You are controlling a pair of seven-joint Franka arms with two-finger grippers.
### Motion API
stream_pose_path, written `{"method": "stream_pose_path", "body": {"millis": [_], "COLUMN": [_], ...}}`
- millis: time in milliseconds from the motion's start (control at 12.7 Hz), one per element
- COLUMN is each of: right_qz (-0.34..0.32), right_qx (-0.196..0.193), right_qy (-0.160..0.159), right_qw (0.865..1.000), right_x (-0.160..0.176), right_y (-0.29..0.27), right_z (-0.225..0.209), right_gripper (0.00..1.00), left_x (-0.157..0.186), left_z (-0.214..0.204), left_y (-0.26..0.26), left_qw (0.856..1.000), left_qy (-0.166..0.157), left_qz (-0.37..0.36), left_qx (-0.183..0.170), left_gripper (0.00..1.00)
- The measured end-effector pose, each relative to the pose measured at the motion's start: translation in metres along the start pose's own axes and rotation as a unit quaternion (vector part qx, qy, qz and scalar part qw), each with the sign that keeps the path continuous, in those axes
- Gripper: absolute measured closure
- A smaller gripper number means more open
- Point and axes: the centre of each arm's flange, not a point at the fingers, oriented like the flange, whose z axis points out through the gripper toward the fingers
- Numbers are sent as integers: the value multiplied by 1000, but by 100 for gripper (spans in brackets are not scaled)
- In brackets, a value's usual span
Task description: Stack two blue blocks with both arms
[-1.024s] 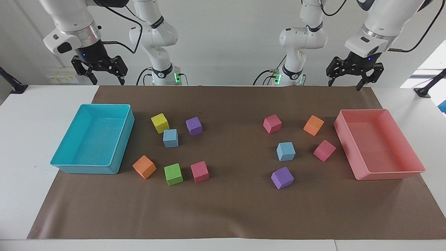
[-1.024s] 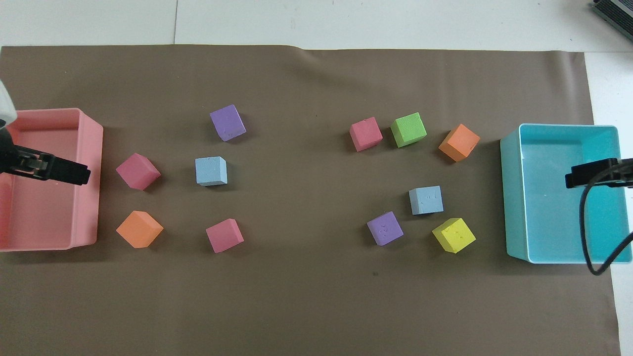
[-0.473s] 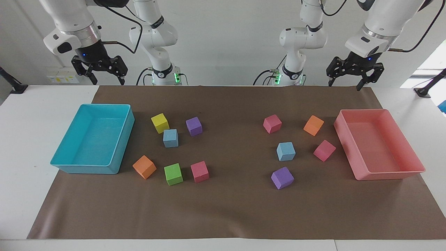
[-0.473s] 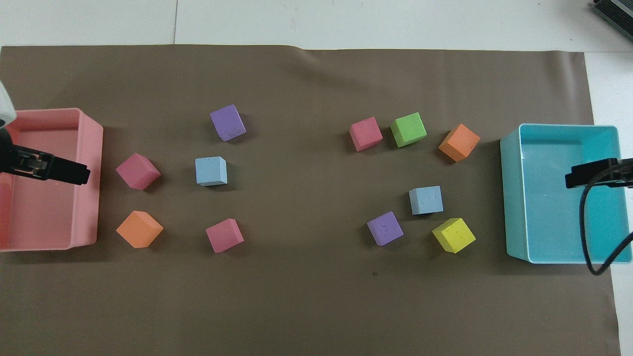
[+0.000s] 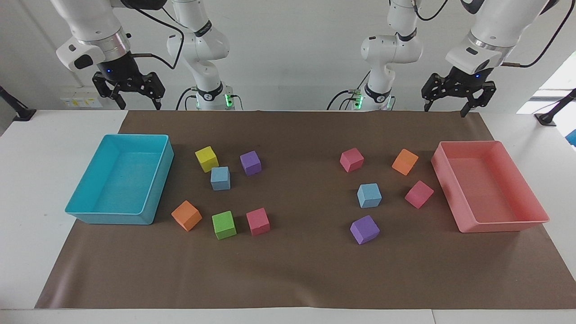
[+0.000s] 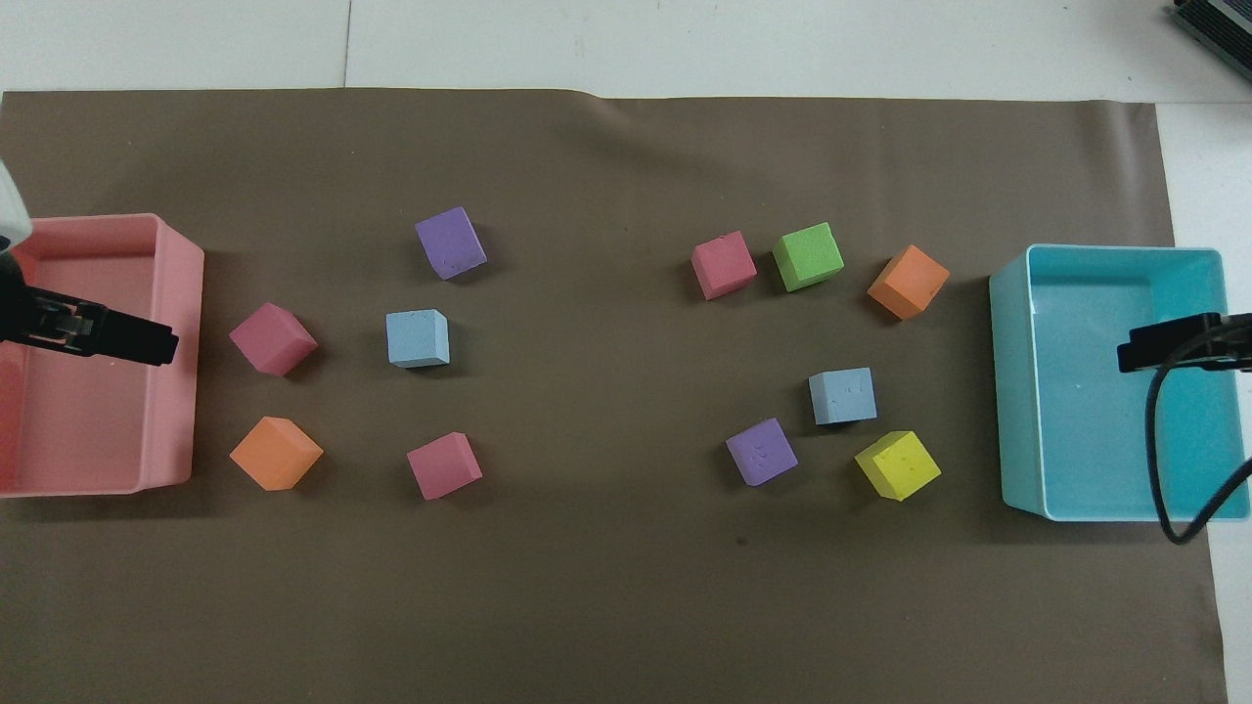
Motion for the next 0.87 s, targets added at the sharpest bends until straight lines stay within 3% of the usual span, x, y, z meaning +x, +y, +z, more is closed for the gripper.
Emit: {"method": "stream_pose_path", "body": {"millis": [867], "right_qz": [-1], "right_qx": [1], "right_qy": [-12], "right_qw": [1000], "right_x": [-4], "right_y": [0], "right_z": [11], "right_gripper": [0], "left_x": [0], "left_z": [0], "left_y": [0], "left_qw": [1000], "left_qy": [0], "left_qz": [0], "left_qx": [0], "left_gripper": [0]}}
